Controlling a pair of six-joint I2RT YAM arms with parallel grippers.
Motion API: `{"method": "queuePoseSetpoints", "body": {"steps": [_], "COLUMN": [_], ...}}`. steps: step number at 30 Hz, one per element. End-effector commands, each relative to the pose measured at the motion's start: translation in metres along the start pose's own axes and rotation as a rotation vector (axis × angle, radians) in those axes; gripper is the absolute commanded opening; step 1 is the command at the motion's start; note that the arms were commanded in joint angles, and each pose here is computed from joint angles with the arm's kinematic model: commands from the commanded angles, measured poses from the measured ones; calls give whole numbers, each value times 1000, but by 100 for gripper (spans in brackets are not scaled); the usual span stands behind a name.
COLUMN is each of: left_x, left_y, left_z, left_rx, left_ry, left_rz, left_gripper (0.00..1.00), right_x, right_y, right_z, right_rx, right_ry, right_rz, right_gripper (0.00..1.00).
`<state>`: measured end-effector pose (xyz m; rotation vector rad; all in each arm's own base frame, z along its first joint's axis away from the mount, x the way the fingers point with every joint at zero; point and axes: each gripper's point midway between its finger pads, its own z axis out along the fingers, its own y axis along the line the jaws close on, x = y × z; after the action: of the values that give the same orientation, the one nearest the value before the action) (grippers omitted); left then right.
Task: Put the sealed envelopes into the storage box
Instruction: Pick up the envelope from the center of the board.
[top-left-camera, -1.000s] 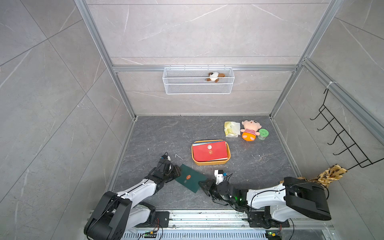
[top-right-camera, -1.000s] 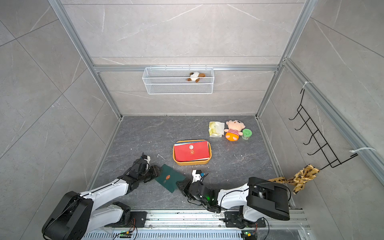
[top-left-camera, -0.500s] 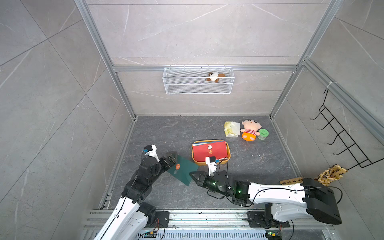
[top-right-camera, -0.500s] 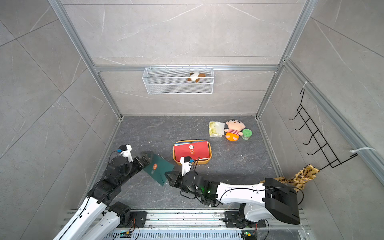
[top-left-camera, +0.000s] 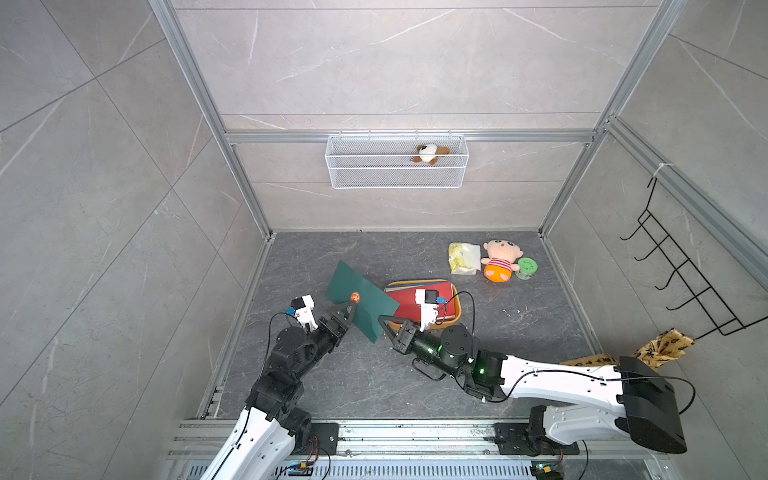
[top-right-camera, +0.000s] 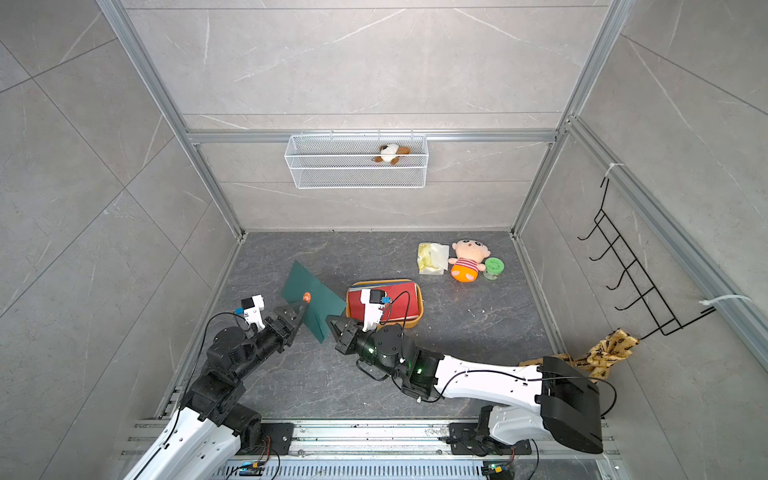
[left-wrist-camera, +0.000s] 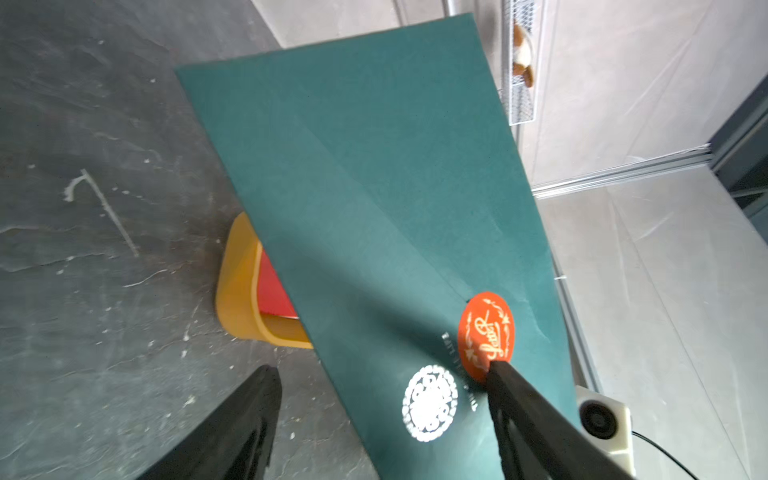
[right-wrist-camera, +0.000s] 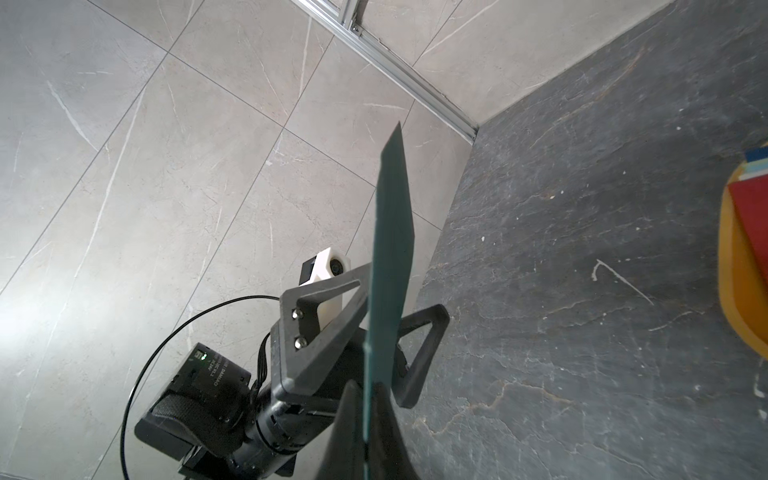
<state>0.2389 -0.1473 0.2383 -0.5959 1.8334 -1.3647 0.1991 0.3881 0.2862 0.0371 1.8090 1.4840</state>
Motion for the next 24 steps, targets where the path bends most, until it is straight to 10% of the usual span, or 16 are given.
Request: {"method": "queuePoseSetpoints", "body": {"steps": [1,14,19,24], "left_x": [-4,-7,-12,-17], "left_y": [-47,-68,-65,-59], "left_z": [0,-6,-1,23], "left_rx": [230,293,160,-86], "left_ry": [3,0,-6,123], "left_rz": [-67,-17,154,571], "left_gripper": [74,10,0,0], "right_x": [-7,10,10,-16], "right_y": [-1,-31,-56,-140], "right_z": [-3,1,-1,-38], "right_rx": [-27,17,80,307], "right_ry": [-50,-33,8,73], "right_rz": [56,135,114,-115], "right_gripper": [0,0,49,53]}}
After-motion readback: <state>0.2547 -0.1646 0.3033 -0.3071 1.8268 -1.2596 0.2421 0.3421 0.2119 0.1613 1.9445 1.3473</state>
